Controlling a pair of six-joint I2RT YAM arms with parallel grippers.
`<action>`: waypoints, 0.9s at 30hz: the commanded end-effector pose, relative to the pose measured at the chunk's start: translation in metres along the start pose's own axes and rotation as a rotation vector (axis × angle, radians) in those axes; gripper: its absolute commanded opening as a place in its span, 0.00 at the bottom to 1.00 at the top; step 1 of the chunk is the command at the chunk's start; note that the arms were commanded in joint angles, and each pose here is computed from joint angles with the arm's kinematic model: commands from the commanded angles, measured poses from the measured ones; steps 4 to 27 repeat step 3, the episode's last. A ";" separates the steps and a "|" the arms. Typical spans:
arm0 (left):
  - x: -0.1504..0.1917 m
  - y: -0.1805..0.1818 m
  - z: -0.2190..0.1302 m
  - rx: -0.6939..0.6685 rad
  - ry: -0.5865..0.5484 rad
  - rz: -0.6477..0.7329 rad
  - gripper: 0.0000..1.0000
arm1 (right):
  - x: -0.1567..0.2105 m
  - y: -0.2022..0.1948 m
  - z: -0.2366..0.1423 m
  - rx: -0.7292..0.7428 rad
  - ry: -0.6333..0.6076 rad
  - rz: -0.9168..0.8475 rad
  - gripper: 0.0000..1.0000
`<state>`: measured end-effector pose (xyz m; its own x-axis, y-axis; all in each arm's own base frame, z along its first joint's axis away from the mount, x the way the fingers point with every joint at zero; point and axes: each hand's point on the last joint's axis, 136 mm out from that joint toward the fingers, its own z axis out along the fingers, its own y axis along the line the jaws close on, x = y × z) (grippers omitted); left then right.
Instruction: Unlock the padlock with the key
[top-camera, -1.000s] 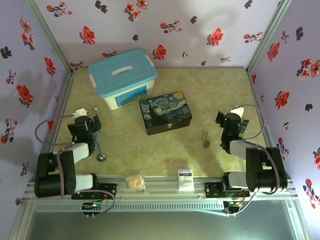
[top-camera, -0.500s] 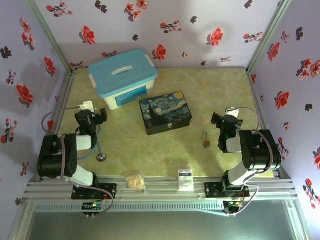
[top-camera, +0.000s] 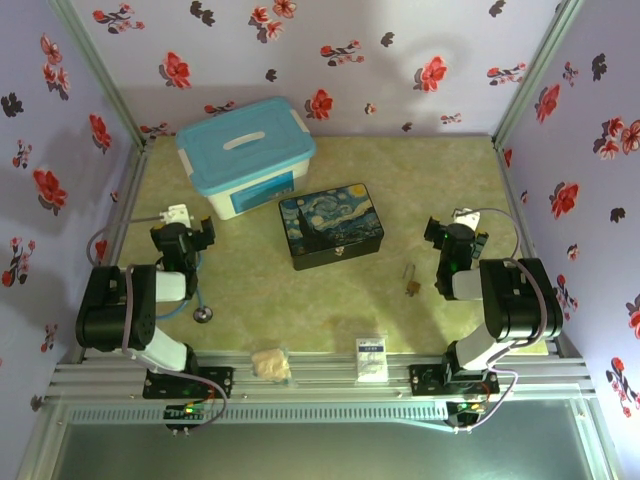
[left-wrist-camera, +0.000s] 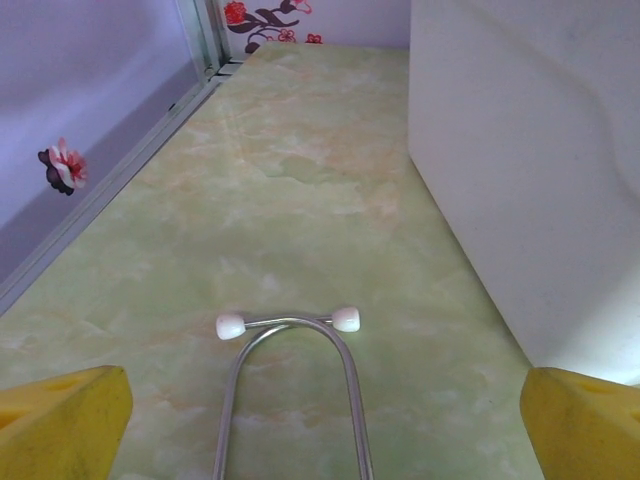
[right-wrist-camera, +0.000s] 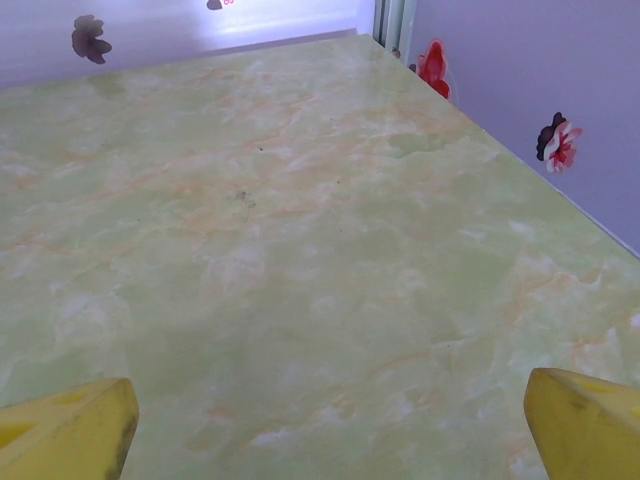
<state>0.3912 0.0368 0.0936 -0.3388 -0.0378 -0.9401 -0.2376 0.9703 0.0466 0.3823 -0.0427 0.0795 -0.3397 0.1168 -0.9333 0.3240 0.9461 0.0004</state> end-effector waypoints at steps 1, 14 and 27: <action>-0.005 0.004 -0.001 -0.030 -0.032 0.006 1.00 | -0.011 0.001 0.000 0.010 -0.027 0.016 0.99; -0.005 0.003 -0.001 -0.029 -0.032 0.007 1.00 | -0.012 0.001 0.000 0.005 -0.034 0.016 0.99; -0.005 0.003 -0.001 -0.029 -0.032 0.007 1.00 | -0.012 0.001 0.000 0.005 -0.034 0.016 0.99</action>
